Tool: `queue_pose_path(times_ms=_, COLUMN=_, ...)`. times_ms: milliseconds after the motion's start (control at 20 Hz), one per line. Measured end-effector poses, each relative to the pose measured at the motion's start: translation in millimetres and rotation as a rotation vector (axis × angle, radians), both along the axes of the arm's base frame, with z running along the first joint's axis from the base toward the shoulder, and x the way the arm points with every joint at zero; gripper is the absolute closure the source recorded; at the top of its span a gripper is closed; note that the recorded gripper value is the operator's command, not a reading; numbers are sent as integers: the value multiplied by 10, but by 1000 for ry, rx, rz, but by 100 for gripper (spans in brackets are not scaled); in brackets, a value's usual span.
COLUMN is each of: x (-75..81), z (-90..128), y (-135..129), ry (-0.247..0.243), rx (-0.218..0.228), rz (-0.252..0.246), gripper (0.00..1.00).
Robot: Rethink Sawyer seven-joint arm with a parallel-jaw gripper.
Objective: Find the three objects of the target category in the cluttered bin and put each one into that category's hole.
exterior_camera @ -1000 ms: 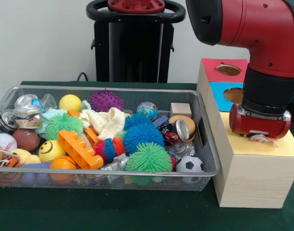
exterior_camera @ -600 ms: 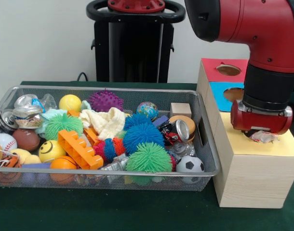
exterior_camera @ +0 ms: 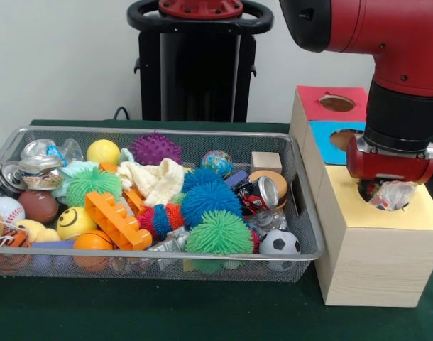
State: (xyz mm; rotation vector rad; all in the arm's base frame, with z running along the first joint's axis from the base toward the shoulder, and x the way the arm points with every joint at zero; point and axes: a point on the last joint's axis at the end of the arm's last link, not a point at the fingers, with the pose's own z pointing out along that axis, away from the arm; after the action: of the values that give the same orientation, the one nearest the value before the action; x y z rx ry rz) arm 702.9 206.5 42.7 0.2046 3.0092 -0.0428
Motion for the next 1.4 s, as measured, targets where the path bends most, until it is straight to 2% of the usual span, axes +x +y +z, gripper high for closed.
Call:
queue_pose_path(times_ms=650, x=-10, z=102, y=-14, ry=12, rx=6, rz=-6, gripper=0)
queue_pose_path(times_ms=1100, x=-47, z=485, y=0, ry=49, rx=14, rz=-9, gripper=0)
queue_pose_path(times_ms=1400, x=-52, z=482, y=-1, ry=52, rx=13, rz=-8, gripper=0)
